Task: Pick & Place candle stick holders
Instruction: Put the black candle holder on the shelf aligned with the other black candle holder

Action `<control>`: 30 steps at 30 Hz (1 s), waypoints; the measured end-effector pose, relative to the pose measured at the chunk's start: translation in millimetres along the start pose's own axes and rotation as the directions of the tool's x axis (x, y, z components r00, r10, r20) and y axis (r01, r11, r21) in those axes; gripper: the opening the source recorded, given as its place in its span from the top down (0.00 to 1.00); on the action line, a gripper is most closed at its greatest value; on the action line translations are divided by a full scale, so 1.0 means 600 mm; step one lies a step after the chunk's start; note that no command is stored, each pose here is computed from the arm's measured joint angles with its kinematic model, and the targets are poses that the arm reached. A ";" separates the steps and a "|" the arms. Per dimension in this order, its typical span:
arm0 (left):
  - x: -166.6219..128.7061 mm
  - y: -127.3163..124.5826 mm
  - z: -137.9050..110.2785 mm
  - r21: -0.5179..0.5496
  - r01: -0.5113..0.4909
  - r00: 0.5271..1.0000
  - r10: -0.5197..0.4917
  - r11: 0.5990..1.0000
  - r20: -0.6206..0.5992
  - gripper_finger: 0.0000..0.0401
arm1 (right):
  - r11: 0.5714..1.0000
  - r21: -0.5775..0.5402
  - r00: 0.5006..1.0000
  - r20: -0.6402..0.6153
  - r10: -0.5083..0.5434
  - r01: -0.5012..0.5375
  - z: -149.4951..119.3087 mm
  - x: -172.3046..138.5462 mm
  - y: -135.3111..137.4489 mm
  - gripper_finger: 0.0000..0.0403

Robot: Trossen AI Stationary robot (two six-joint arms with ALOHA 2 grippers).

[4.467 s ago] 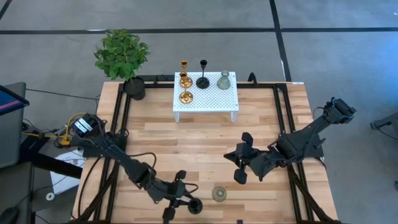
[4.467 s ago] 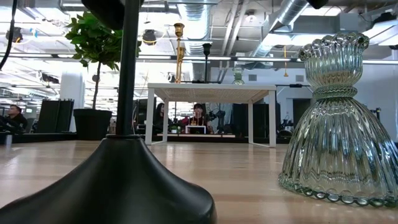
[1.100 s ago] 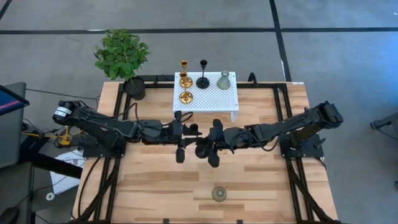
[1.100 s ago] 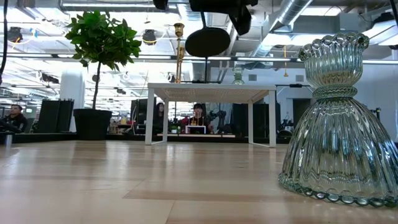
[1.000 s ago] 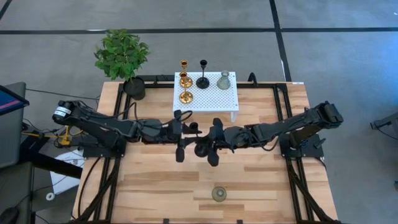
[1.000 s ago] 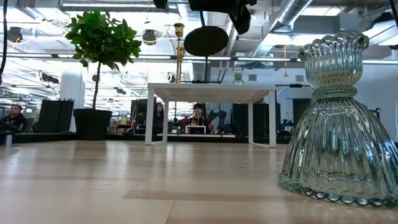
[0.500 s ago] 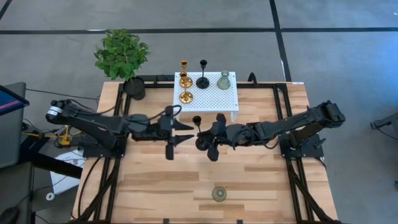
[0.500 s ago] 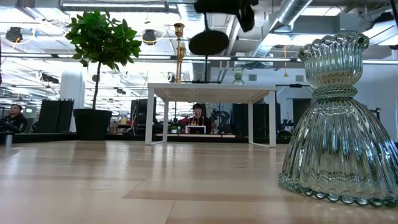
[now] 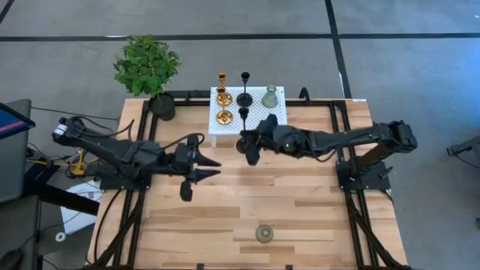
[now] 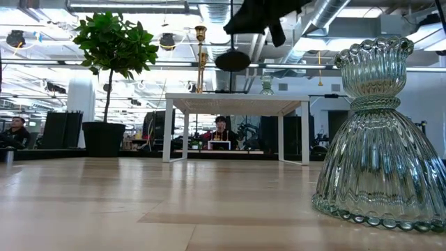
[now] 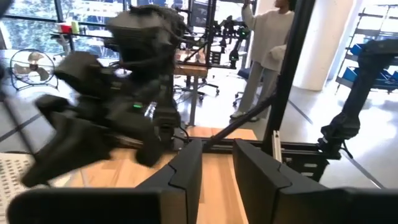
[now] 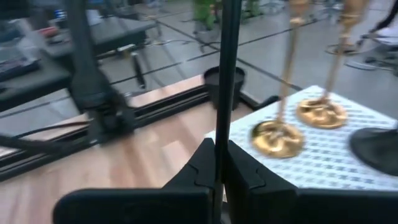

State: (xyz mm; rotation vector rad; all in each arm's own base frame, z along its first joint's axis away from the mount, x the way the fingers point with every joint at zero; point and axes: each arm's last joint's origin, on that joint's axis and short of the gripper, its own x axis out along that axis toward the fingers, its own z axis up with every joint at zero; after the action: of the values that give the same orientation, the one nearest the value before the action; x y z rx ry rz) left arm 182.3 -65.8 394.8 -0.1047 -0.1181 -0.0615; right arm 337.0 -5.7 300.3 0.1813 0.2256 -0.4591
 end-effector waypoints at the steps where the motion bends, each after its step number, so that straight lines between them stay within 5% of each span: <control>1: -0.001 -0.003 -0.001 0.000 0.000 1.000 0.000 1.000 -0.002 0.78 | 1.000 0.005 1.000 0.002 -0.018 0.018 0.002 0.004 -0.009 1.00; 13: -0.006 -0.017 -0.003 -0.003 0.001 1.000 -0.001 1.000 -0.010 0.87 | 0.994 0.080 0.994 0.071 -0.085 0.080 0.014 0.063 -0.088 1.00; 19: -0.006 -0.017 -0.003 -0.003 0.001 1.000 -0.001 1.000 -0.011 0.91 | 0.987 0.060 0.989 0.005 -0.148 0.147 -0.021 0.099 -0.107 1.00; 30: -0.006 -0.017 -0.004 0.001 0.001 1.000 -0.001 1.000 -0.020 0.95 | 0.970 -0.032 0.970 0.033 -0.242 0.243 -0.019 0.106 -0.127 1.00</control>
State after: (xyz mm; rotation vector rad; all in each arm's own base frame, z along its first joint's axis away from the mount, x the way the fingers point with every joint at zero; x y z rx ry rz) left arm 178.4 -75.9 392.8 -0.1029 -0.0983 -0.0631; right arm 355.9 -97.1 263.9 0.1122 0.2281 -0.7000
